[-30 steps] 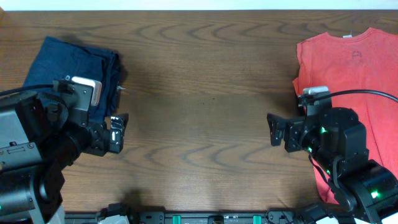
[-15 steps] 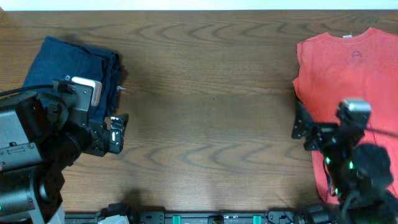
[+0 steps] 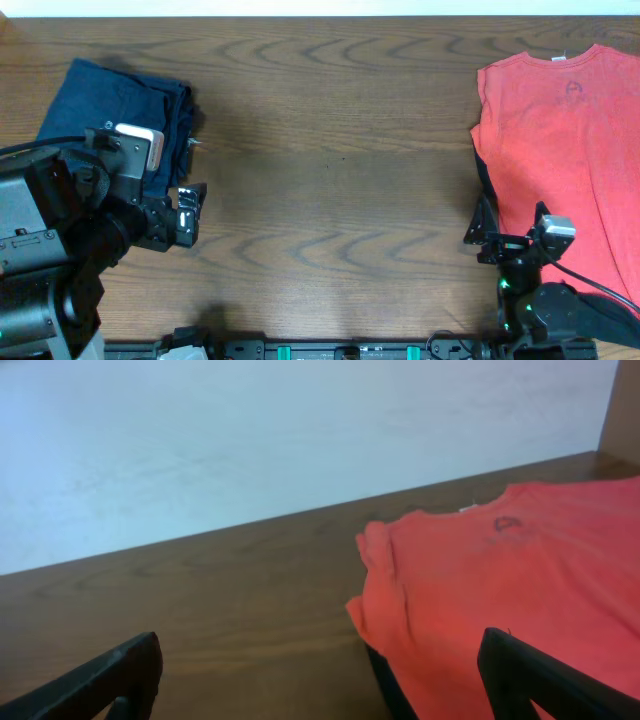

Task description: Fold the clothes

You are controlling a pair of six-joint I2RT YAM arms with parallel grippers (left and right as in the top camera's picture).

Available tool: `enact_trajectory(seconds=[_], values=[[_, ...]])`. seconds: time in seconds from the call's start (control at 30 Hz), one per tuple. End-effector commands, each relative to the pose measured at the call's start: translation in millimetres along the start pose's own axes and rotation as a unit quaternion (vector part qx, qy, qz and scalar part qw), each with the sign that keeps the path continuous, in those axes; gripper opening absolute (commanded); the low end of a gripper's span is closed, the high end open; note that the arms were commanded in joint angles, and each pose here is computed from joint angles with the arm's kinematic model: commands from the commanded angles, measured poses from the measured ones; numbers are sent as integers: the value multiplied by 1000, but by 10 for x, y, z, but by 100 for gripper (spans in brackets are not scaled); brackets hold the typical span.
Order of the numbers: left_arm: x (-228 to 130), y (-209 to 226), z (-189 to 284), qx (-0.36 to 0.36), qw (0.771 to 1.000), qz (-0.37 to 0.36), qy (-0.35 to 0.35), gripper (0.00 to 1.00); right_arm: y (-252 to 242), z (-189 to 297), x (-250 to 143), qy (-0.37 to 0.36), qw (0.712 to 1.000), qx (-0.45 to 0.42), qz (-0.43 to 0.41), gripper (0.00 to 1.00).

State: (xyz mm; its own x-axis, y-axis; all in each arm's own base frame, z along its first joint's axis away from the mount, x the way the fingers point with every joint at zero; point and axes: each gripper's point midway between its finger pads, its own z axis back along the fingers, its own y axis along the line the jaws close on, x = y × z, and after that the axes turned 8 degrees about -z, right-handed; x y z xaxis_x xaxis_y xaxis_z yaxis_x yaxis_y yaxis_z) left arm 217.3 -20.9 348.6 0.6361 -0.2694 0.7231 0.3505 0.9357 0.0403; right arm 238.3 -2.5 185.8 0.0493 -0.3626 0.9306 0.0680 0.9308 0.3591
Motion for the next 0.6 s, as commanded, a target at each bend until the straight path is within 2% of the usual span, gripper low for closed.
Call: enact_trajectory(seconds=[0.0, 0.57], values=[[-6, 1, -2, 1, 1000, -7, 2, 98, -82, -55, -138, -2, 1000, -6, -7, 99], [-6, 1, -1, 1, 1000, -7, 1, 98, 11, -93, -301, 12, 999, 33, 25, 99]])
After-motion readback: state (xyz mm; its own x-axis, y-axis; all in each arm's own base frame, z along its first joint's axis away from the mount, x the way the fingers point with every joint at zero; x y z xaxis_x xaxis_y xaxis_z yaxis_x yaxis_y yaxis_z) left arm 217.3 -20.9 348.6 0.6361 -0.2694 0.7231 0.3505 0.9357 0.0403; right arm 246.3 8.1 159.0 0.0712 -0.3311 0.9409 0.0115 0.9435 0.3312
